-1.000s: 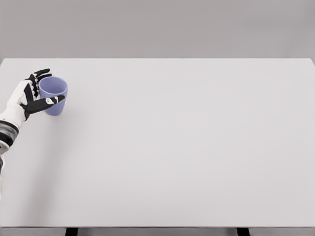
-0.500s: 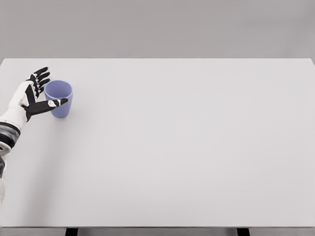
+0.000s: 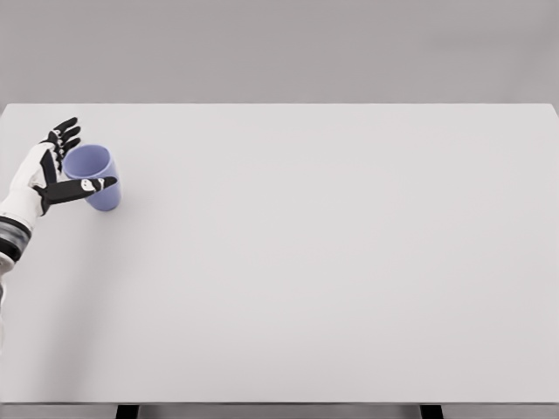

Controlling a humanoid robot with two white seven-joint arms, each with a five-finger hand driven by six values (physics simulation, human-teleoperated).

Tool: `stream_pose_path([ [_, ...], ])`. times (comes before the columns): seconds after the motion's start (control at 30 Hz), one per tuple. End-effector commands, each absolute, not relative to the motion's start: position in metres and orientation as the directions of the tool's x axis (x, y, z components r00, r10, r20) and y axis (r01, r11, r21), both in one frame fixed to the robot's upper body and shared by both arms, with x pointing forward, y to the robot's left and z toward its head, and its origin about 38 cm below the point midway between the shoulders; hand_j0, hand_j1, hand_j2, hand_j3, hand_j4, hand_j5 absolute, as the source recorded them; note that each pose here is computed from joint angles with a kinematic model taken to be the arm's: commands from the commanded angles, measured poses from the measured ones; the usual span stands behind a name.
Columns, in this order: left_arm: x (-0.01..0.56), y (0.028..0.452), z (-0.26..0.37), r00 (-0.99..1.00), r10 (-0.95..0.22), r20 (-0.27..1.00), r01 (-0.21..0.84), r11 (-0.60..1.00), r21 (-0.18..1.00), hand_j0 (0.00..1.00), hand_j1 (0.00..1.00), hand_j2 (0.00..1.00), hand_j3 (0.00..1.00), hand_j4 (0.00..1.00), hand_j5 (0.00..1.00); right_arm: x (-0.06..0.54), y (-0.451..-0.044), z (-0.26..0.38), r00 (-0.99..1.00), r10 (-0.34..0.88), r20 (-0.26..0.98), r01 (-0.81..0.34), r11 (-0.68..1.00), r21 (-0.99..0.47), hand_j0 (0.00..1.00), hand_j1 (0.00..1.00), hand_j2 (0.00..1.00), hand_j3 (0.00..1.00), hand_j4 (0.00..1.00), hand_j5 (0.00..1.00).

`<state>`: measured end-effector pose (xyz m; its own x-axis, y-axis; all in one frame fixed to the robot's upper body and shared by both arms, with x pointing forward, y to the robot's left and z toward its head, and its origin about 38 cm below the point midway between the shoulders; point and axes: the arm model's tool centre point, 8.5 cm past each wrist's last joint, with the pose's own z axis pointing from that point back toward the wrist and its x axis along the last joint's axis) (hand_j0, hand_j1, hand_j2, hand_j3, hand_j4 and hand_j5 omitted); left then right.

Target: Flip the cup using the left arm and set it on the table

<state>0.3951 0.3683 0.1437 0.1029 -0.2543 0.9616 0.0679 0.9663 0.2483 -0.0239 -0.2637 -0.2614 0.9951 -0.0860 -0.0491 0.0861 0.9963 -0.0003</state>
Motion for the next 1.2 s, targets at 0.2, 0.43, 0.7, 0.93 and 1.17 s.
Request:
stream_pose_path([
  [0.2,0.395,0.373,0.146,0.103,-0.272,0.957,0.065,0.962,0.267,1.0,1.0,1.0,1.0,1.0,1.0,-0.024,-0.264,-0.261,0.995,-0.086,-0.049,0.086,0.996,0.0,1.0,1.0,1.0,1.0,1.0,1.0],
  [0.43,0.394,0.381,0.149,0.106,-0.29,0.951,0.059,0.957,0.285,1.0,1.0,1.0,1.0,1.0,1.0,-0.024,-0.264,-0.261,0.995,-0.086,-0.049,0.086,0.996,0.0,1.0,1.0,1.0,1.0,1.0,1.0],
  [0.7,0.383,0.393,0.157,0.093,-0.311,0.946,0.039,0.95,0.309,1.0,1.0,1.0,1.0,1.0,1.0,-0.024,-0.264,-0.261,0.995,-0.086,-0.049,0.086,0.996,0.0,1.0,1.0,1.0,1.0,1.0,1.0],
  [0.93,0.376,0.404,0.18,0.015,-0.357,0.934,0.017,0.934,0.357,1.0,1.0,1.0,1.0,1.0,1.0,-0.024,-0.264,-0.261,0.995,-0.086,-0.049,0.086,0.996,0.0,1.0,1.0,1.0,1.0,1.0,1.0],
  [1.17,0.375,0.395,0.199,-0.163,-0.381,0.91,0.032,0.92,0.391,1.0,1.0,1.0,1.0,1.0,1.0,-0.024,-0.264,-0.261,0.995,-0.086,-0.049,0.086,0.996,0.0,1.0,1.0,1.0,1.0,1.0,1.0],
])
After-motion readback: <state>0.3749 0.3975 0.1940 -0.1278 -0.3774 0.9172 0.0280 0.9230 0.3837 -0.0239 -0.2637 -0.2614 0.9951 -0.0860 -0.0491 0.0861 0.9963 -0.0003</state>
